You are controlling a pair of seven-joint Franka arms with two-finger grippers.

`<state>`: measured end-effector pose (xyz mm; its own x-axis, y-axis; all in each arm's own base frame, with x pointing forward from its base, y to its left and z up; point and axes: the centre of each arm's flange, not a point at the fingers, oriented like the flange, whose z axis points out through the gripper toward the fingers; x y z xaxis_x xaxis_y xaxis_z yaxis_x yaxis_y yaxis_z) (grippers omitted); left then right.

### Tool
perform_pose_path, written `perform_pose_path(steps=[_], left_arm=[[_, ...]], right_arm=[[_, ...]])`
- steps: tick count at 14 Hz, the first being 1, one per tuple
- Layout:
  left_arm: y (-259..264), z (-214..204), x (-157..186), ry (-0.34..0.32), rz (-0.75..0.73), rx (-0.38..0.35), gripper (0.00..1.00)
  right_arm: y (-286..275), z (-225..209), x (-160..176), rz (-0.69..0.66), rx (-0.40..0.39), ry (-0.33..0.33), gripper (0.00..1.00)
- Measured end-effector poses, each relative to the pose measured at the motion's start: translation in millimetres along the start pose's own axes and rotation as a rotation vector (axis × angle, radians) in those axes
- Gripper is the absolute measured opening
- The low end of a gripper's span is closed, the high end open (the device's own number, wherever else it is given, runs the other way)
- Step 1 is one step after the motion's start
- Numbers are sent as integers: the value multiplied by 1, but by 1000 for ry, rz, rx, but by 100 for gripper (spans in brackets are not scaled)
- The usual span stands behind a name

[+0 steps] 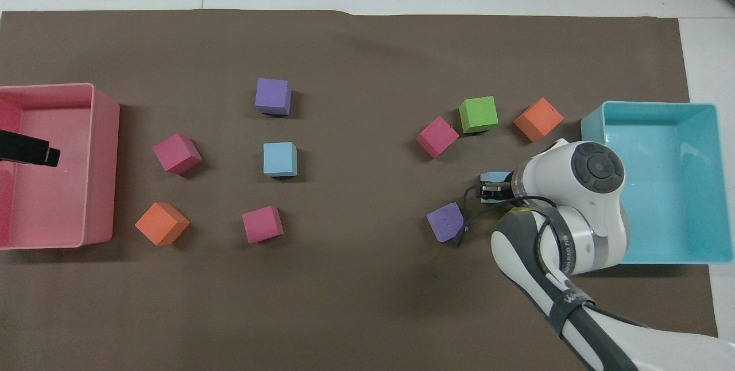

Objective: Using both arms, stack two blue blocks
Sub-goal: 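Grasp the light-blue cube with the right gripper and lift it, then carry the light-blue cube with the right gripper toward the table center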

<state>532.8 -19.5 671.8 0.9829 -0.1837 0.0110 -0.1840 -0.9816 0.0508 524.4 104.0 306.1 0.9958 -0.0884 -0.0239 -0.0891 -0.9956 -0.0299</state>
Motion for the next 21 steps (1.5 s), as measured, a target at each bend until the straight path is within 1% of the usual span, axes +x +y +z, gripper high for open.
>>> perform_pose_path(steps=[3, 5, 6, 11, 16, 18, 21], left_arm=[[0, 0, 0, 0, 0, 0, 100], [0, 0, 0, 0, 0, 0, 100], [0, 0, 0, 0, 0, 0, 100], [0, 0, 0, 0, 0, 0, 100], [0, 0, 0, 0, 0, 0, 100], [0, 0, 0, 0, 0, 0, 100], [0, 0, 0, 0, 0, 0, 100]], right_arm=[[-5, -18, 10, -5, 5, 9, 58], [-9, -41, 17, -8, 11, 21, 58], [-11, -54, 19, -10, 15, 30, 56], [-27, -111, 27, -39, 23, 32, 55], [-64, -126, 29, -101, 29, 54, 55], [-85, -133, 30, -116, 30, 53, 55], [-135, -141, 32, -98, 25, 52, 55]])
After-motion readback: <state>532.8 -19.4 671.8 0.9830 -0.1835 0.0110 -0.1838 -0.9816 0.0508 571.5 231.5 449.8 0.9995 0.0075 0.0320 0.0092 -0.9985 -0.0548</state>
